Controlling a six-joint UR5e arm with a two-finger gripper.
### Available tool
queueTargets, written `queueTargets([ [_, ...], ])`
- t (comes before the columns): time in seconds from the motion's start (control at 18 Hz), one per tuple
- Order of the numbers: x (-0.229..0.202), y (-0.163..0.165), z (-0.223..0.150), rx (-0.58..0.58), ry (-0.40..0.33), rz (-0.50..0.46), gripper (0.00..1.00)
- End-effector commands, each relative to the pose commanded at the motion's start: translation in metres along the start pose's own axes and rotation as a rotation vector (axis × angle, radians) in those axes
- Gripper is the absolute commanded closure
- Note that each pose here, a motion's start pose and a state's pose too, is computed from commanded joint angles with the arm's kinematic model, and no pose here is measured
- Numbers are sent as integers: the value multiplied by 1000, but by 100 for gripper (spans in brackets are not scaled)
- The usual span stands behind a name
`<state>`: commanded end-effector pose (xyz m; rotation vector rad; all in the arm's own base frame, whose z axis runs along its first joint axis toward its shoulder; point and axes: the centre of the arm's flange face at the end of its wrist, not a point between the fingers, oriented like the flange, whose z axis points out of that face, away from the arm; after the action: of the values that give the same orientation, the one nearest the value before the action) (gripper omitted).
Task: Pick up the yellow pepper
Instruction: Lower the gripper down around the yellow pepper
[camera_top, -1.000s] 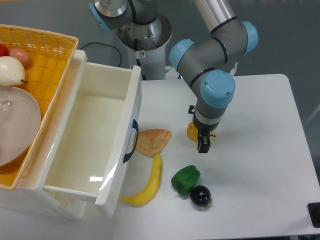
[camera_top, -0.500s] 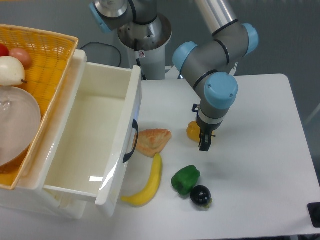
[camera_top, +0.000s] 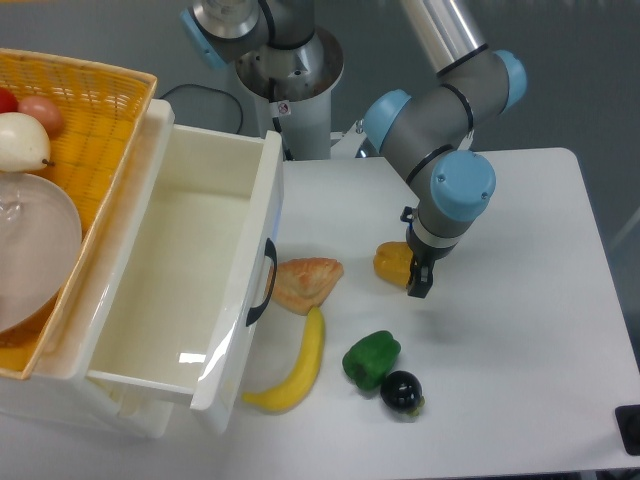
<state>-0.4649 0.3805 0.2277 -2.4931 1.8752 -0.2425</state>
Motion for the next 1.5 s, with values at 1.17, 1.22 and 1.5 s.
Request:
queueTargets([
  [1.17,-1,-2,19,22,29,36,0],
  [1.22,-1,-1,19,22,29,34,0],
  [1.5,-2,-2,21,22,33,36,9],
])
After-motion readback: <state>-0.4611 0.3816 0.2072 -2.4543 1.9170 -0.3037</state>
